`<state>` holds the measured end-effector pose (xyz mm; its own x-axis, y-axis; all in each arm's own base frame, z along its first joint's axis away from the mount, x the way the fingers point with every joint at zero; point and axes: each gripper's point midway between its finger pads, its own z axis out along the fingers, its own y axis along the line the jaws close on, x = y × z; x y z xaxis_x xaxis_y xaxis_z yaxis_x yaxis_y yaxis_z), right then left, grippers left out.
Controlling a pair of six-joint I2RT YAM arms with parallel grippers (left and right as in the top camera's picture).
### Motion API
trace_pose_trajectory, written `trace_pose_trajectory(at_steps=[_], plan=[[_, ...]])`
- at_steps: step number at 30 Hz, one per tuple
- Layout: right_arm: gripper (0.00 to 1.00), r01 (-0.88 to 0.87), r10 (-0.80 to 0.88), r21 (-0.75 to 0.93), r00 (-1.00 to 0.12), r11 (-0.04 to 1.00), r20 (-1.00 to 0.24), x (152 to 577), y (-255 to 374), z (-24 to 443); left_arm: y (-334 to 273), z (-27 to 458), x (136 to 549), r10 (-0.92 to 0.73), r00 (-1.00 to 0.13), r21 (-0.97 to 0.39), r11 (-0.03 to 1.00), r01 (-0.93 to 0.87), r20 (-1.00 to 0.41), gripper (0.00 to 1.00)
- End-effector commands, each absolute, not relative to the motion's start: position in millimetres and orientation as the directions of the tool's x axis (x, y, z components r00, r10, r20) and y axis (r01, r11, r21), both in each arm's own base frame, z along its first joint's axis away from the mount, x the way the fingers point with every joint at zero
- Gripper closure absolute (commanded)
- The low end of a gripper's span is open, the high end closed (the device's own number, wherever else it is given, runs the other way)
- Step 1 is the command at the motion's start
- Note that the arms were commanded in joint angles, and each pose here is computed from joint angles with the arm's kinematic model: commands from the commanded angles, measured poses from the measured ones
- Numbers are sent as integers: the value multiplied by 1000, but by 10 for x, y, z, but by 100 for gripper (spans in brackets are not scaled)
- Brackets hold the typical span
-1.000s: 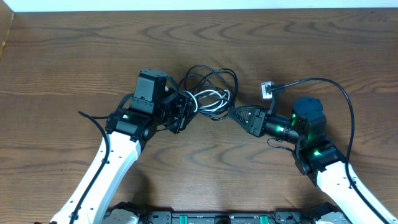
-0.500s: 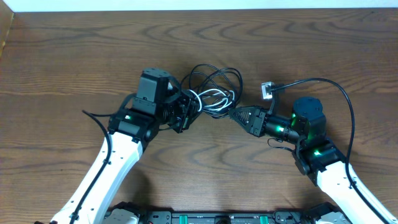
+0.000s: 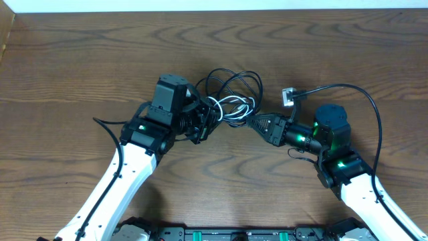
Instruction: Untangle cables
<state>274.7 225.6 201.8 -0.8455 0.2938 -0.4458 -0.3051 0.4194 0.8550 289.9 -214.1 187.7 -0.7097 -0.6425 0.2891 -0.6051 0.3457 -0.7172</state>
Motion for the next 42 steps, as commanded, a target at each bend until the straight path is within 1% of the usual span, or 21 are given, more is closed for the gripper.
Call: trace_pose_trajectory(at_steps=[1, 6, 9, 10, 14, 16, 24, 27, 29, 31, 33, 36, 41, 42], plan=[[77, -312, 311, 852, -833, 420, -458, 2809, 2246, 2082, -2326, 2088, 2811, -566, -774, -759, 360, -542, 284, 92], [80, -309, 322, 849, -825, 429, -464, 2836, 2232, 2083, -2328, 2088, 2809, -565, -774, -759, 361, -542, 284, 92], [87, -307, 328, 847, -822, 433, -466, 2850, 2223, 2081, -2328, 2088, 2809, -565, -774, -759, 361, -542, 284, 92], [90, -307, 328, 847, -822, 433, -466, 2850, 2223, 2082, -2328, 2088, 2809, -565, -774, -759, 361, -542, 284, 92], [94, -310, 328, 847, -821, 432, -468, 2850, 2225, 2088, -2328, 2088, 2809, -565, -774, -759, 361, -542, 284, 92], [99, -310, 329, 847, -820, 432, -469, 2852, 2224, 2089, -2328, 2088, 2809, -565, -774, -759, 361, -542, 284, 92], [99, -310, 325, 845, -821, 435, -468, 2847, 2224, 2078, -2323, 2089, 2818, -570, -771, -759, 358, -544, 284, 92], [88, -317, 322, 841, -818, 438, -476, 2848, 2224, 2078, -2351, 2103, 2804, -562, -774, -761, 354, -543, 291, 92], [85, -318, 322, 840, -817, 439, -478, 2850, 2223, 2077, -2387, 2113, 2785, -552, -782, -765, 359, -535, 288, 92], [85, -315, 327, 839, -814, 444, -480, 2862, 2215, 2075, -2430, 2116, 2752, -540, -791, -766, 366, -528, 287, 92], [85, -306, 336, 837, -811, 455, -479, 2880, 2199, 2057, -2470, 2126, 2728, -529, -799, -770, 370, -520, 285, 92], [92, -301, 338, 836, -812, 458, -477, 2883, 2194, 2046, -2476, 2132, 2729, -532, -795, -769, 364, -525, 291, 92], [93, -301, 338, 837, -812, 458, -477, 2883, 2194, 2047, -2477, 2132, 2729, -531, -795, -769, 364, -525, 292, 92], [95, -301, 338, 836, -811, 458, -477, 2884, 2193, 2046, -2477, 2132, 2729, -531, -795, -769, 364, -525, 292, 92]])
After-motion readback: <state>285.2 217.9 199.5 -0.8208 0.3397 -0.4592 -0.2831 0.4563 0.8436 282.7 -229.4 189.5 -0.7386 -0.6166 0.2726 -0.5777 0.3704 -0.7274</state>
